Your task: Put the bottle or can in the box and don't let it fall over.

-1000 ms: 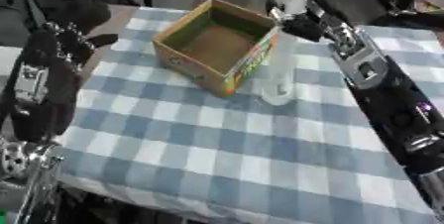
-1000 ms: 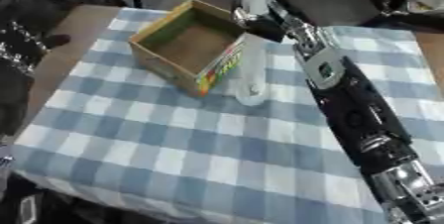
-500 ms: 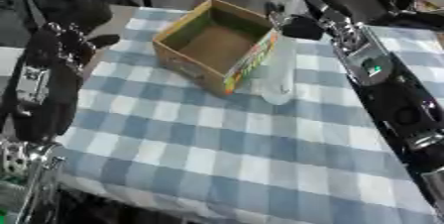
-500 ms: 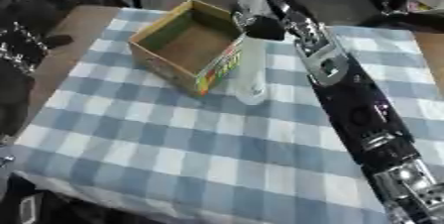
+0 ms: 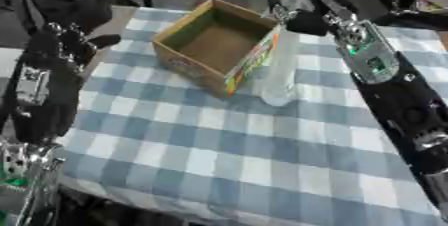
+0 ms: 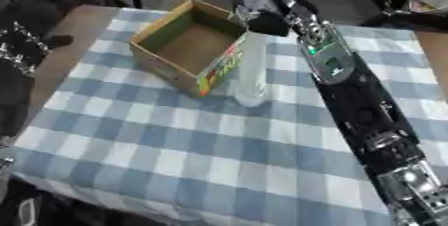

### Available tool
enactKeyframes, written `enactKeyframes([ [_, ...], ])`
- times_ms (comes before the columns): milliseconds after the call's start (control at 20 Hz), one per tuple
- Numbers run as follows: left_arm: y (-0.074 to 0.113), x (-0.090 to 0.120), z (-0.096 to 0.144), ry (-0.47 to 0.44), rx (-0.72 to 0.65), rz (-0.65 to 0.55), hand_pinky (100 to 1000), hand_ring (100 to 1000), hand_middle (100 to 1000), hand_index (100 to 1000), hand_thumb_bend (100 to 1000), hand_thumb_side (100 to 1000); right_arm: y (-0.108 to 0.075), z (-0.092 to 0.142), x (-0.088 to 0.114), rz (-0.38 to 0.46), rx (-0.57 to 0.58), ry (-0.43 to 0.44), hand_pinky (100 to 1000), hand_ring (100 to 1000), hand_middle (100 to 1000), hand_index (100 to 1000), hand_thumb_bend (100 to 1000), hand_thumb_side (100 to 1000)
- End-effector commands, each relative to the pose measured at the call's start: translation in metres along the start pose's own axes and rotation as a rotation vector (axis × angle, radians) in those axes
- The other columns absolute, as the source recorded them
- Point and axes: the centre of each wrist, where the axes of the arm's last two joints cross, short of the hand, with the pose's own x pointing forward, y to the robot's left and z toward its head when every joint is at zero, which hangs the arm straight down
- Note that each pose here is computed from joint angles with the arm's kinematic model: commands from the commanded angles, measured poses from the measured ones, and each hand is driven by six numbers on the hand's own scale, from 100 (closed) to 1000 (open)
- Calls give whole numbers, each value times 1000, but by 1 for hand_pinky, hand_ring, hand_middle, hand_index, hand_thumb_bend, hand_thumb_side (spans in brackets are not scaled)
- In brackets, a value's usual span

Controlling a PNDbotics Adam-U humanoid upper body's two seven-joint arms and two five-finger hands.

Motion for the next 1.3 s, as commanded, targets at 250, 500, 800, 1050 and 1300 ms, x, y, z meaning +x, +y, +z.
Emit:
enactKeyframes([
  [250,3,8,-5,-31,-9,-13,819,911,810,906,300,900,-17,-4,10,-4,-57,-25,558,875,433,485,100,413],
  [500,3,8,-6,-44,-5,-6,817,908,810,906,306,891,-25,-5,15,-13,-70,-39,559,875,426,480,100,419],
  [800,4,9,-6,-65,0,30,815,902,807,905,317,878,-50,-2,21,-9,-110,-60,559,864,419,474,100,427],
  [1050,5,9,-6,-71,-2,55,815,900,806,903,319,875,-70,1,29,-16,-153,-83,559,859,416,471,100,431],
  [1300,6,9,-6,-69,-1,55,813,896,813,903,319,875,-72,1,32,-21,-157,-87,564,840,419,465,100,1000],
])
